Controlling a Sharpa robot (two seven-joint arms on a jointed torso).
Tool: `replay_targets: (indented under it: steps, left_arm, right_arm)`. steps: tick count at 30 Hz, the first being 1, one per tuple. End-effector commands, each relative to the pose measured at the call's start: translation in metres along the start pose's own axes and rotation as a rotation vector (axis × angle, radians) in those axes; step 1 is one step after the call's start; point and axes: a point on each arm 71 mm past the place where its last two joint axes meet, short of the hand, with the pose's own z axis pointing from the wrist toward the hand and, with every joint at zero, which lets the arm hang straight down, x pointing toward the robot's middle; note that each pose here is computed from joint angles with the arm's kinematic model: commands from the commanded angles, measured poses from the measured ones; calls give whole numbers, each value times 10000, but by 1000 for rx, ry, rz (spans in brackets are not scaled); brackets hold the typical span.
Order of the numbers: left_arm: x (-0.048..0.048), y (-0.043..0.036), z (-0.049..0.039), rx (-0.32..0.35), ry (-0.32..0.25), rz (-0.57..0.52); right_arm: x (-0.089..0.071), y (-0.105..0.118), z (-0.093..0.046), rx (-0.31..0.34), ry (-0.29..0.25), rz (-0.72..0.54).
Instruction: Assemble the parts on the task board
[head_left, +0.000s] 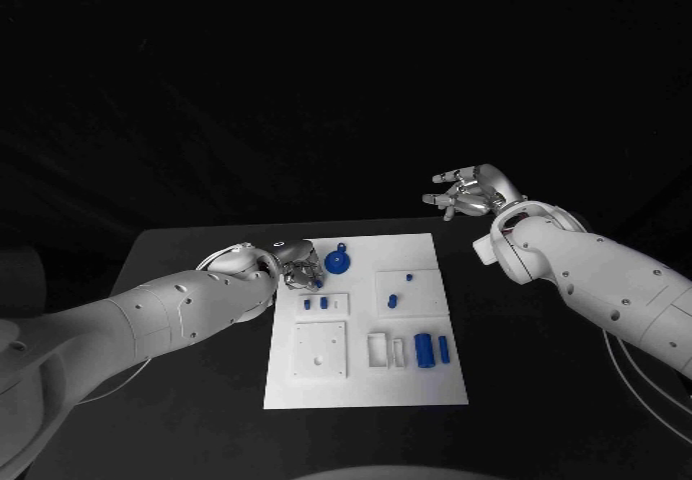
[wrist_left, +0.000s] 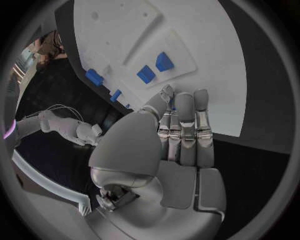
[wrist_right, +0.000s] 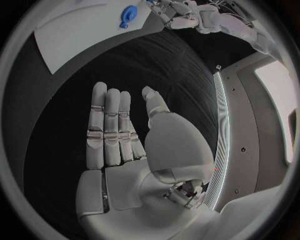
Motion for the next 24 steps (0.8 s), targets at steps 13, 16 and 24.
replay_targets:
  steps: [13, 16, 24]
  left_arm:
    - [145, 23, -3, -36, 111, 31]
    - [142, 25, -5, -34, 107, 31]
    - [118, 23, -5, -26, 73, 24]
  right_arm:
    - [2, 3, 0, -7, 6, 2]
    - [1, 2, 0, -7, 6, 2]
    - [3, -2, 0, -6, 7, 2]
